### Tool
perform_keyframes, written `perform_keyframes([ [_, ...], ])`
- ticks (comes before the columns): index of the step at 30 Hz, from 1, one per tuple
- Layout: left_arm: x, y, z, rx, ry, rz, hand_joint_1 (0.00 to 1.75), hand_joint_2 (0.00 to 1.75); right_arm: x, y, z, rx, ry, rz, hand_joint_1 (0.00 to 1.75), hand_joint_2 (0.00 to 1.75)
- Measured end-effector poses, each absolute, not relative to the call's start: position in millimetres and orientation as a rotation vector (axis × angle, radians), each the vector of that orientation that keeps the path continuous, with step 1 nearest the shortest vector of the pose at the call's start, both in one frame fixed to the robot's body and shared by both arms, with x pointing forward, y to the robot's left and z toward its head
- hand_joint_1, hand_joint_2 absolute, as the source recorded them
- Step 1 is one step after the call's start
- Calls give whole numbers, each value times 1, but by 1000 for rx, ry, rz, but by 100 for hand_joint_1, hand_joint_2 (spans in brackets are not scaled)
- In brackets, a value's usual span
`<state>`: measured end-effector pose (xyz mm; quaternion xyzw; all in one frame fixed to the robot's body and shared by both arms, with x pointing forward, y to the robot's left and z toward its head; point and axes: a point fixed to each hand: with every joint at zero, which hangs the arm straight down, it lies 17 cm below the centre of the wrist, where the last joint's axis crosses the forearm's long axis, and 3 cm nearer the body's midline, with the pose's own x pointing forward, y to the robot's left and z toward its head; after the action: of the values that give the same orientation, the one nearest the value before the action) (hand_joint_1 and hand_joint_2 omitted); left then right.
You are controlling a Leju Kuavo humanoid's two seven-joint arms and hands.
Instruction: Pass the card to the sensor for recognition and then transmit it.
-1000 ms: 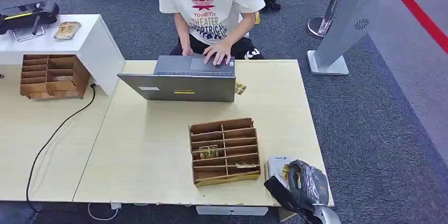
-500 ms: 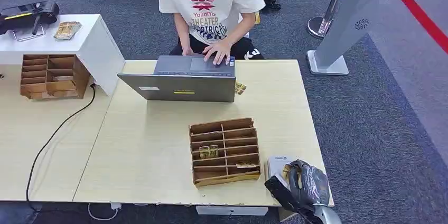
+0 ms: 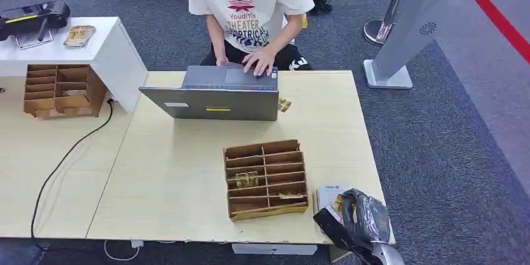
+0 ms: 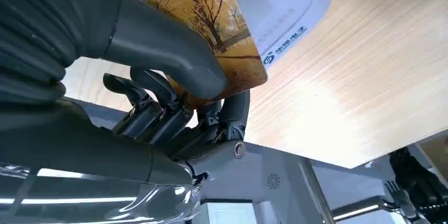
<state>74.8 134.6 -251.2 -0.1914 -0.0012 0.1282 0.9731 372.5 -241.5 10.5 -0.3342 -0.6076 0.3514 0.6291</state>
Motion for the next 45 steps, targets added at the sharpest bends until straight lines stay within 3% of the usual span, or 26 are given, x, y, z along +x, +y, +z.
perform_keyframes([
  [45, 75, 134, -251, -384, -2, 262, 0, 0, 372, -242, 11, -768, -1398, 796, 175, 175],
])
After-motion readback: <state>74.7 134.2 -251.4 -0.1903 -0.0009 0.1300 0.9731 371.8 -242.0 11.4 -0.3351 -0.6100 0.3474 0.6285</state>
